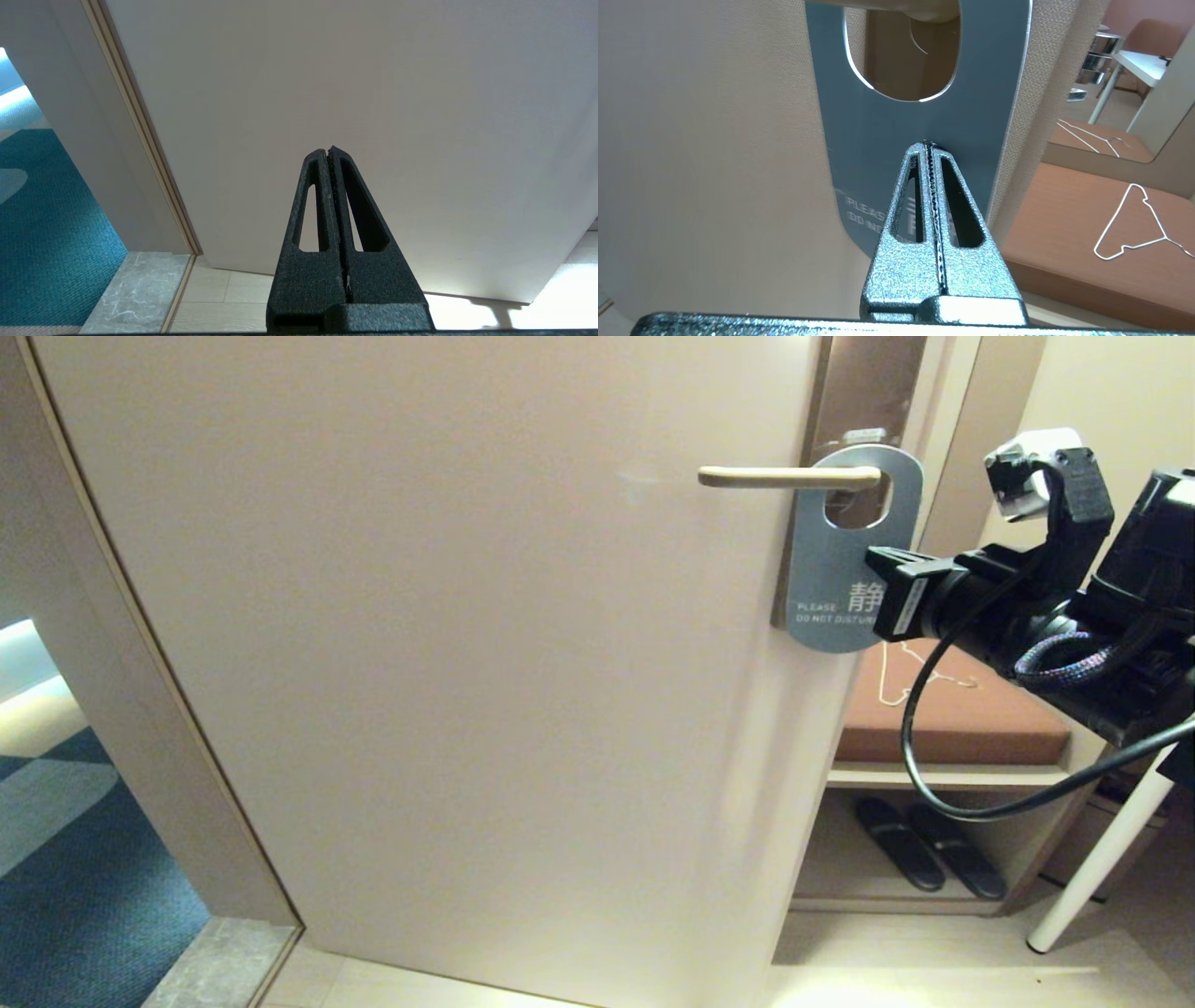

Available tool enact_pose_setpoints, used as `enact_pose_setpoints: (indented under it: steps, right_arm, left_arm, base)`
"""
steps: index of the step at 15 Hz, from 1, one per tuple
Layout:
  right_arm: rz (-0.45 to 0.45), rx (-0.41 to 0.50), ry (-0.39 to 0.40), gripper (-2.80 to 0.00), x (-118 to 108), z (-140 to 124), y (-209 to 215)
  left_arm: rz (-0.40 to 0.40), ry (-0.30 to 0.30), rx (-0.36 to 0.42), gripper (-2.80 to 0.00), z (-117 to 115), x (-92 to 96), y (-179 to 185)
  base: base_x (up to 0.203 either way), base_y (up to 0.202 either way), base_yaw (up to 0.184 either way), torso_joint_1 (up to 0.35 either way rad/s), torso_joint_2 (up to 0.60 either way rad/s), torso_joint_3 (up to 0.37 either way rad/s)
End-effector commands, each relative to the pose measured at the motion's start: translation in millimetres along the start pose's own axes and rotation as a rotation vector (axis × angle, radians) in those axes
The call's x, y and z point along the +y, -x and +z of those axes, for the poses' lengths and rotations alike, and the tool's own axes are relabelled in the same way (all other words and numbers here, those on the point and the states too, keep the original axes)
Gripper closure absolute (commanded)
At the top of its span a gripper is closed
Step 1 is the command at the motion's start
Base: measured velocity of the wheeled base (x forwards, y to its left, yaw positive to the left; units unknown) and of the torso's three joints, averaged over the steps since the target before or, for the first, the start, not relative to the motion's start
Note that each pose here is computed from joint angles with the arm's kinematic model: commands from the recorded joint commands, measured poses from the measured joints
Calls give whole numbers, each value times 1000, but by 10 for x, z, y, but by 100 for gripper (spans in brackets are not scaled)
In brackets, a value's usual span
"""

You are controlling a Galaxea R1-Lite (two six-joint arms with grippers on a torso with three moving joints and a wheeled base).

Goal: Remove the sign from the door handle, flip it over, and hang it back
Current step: Hang the sign back with the other side facing out

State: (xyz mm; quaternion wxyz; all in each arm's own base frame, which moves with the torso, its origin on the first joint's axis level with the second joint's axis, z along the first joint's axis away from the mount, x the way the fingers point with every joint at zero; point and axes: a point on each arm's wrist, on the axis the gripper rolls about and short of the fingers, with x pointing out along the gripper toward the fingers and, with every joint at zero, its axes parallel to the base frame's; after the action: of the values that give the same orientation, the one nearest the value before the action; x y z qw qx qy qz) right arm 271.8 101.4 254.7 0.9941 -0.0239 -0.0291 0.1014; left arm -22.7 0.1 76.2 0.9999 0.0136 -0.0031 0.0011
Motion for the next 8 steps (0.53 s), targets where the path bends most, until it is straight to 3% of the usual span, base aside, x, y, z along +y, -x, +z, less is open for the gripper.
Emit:
enact_pose_setpoints:
  steps: [1, 8]
  right_arm:
    - [-8, 2, 3, 0, -19, -16, -22]
    - [-33, 71, 13, 0, -98, -218, -13]
  left_arm:
    - [1, 0, 1, 0, 0, 0, -1]
    - [1, 0, 0, 0, 0, 0, -1]
  base:
    - [0, 0, 0, 0, 0, 0]
    - [0, 0, 0, 0, 0, 0]
